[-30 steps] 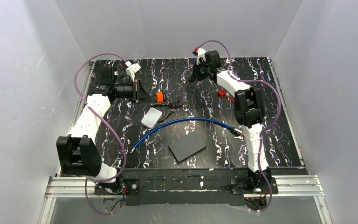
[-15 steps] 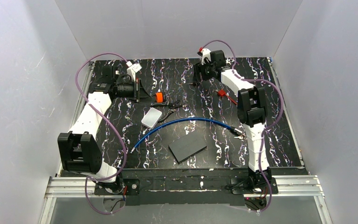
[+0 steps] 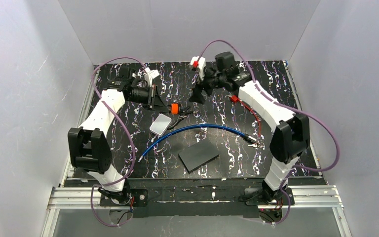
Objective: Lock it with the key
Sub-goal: Place the lock at the center of the board, then pick up the lock from the center of the board.
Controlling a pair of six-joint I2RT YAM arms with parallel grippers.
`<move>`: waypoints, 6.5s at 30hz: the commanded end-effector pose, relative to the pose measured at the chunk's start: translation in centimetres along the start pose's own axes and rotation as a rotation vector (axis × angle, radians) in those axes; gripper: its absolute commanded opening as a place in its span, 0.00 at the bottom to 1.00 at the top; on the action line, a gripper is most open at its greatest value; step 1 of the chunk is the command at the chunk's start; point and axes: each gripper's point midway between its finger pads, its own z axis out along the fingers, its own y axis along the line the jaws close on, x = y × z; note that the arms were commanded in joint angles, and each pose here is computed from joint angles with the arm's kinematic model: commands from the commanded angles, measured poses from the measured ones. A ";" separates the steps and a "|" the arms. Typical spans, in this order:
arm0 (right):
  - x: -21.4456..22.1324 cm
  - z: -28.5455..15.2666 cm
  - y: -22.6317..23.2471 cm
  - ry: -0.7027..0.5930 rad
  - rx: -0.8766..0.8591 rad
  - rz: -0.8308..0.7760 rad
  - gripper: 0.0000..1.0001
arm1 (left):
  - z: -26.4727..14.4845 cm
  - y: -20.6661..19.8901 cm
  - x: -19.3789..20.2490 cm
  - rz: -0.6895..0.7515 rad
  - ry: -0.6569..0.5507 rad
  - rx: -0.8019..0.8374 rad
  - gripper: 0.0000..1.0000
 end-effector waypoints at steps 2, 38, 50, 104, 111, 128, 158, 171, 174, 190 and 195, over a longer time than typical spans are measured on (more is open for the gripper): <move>-1.4 -0.1 7.0 0.012 -0.123 -0.184 0.98 | 0.1 -3.2 0.1 -0.058 0.059 0.125 0.00; -0.5 2.8 11.0 0.105 -0.120 -0.309 0.40 | 0.7 -5.6 0.0 -0.126 0.126 0.248 0.20; 0.6 3.1 -0.3 0.045 0.133 0.121 0.27 | -6.8 -0.8 -6.5 -0.093 -0.186 -0.006 0.98; 3.4 6.2 -13.2 -0.037 0.592 0.590 0.93 | -8.5 2.1 -5.0 -0.054 -0.240 -0.240 0.98; 3.2 -1.3 -11.9 0.030 0.500 0.463 0.98 | -10.1 3.1 -4.7 0.117 -0.245 -0.391 0.98; 15.5 -11.6 -11.7 0.349 0.351 0.338 0.89 | -8.7 -0.5 -3.7 0.206 -0.238 -0.170 0.98; 24.0 -5.1 -17.7 0.501 0.386 0.355 0.44 | -7.6 -0.4 -3.7 0.179 -0.214 -0.133 0.98; 13.8 -11.5 -19.8 0.381 0.593 0.216 0.01 | -7.6 -0.5 -3.9 0.205 -0.210 -0.188 0.98; 10.9 -13.4 -20.1 0.323 0.652 0.200 0.01 | -7.7 -0.7 -4.2 0.204 -0.217 -0.190 0.98; -8.9 -20.3 -15.2 -0.220 0.617 0.169 0.01 | -6.0 -6.0 -5.2 0.277 -0.197 -0.014 0.98; -13.4 -19.6 -10.5 -0.421 0.379 0.278 0.01 | -4.7 -7.8 -4.7 0.312 -0.168 0.033 0.98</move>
